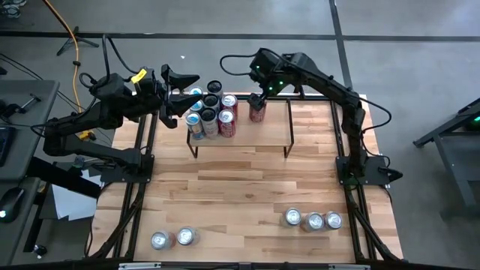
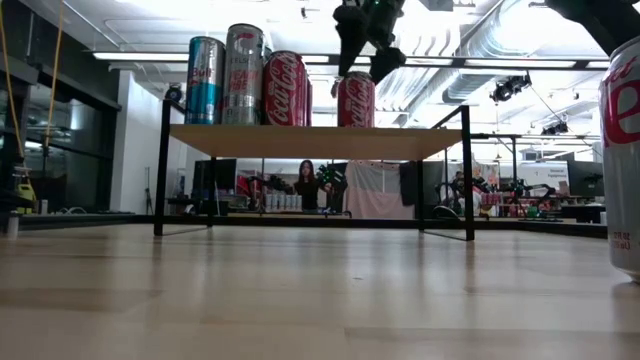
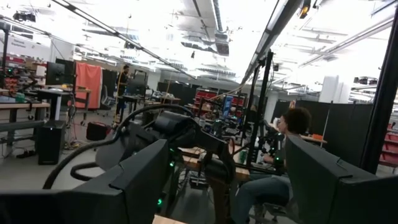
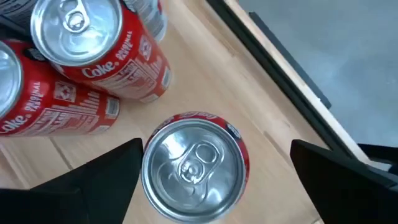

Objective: Place canned beverage on shelf
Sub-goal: Put the red-white soda can aligned with the other red-white soda cans on the shelf

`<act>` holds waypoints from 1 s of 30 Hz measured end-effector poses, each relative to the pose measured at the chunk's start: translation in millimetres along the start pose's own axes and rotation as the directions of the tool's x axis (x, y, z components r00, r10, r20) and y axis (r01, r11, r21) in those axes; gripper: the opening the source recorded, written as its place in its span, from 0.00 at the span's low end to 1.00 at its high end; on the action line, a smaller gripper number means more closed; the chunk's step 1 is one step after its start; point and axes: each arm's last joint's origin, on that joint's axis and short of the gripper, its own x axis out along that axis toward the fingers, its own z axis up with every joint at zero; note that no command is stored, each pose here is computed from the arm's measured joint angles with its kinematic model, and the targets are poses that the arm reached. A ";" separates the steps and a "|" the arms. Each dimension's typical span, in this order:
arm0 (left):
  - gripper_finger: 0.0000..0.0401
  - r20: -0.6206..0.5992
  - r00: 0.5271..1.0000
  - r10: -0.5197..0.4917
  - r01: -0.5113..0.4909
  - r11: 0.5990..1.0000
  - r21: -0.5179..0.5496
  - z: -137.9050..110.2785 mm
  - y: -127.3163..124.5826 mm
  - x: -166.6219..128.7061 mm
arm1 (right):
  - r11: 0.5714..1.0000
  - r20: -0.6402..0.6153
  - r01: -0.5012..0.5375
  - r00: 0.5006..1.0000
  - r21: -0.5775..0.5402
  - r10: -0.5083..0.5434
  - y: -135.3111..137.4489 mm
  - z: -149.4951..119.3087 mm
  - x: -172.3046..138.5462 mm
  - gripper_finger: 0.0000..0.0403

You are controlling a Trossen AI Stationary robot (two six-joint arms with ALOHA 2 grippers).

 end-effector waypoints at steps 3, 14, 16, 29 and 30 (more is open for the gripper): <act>0.65 0.000 1.000 0.000 0.000 1.000 0.000 0.0 0.0 0.0 | 1.000 0.010 0.019 1.000 -0.023 -0.019 -0.7 -1.2 -4.9 0.98; 0.65 0.002 1.000 0.010 -0.010 1.000 0.000 0.1 0.3 -0.1 | 0.987 0.159 0.037 0.987 -0.155 -0.012 13.4 -10.5 -49.5 0.98; 0.65 0.001 1.000 0.010 -0.010 1.000 0.000 0.0 0.3 -0.1 | 0.989 0.165 0.026 0.986 -0.147 -0.001 17.9 -15.6 -58.4 0.98; 0.65 -0.040 0.999 0.015 -0.015 1.000 0.004 -3.8 0.8 -0.3 | 0.954 0.199 0.178 0.971 -0.243 -0.130 64.0 -54.4 -93.4 0.98; 0.65 -0.051 0.999 0.017 -0.017 1.000 0.005 -4.9 1.0 -0.4 | 0.950 0.191 0.189 0.971 -0.249 -0.143 66.6 -57.3 -93.9 0.98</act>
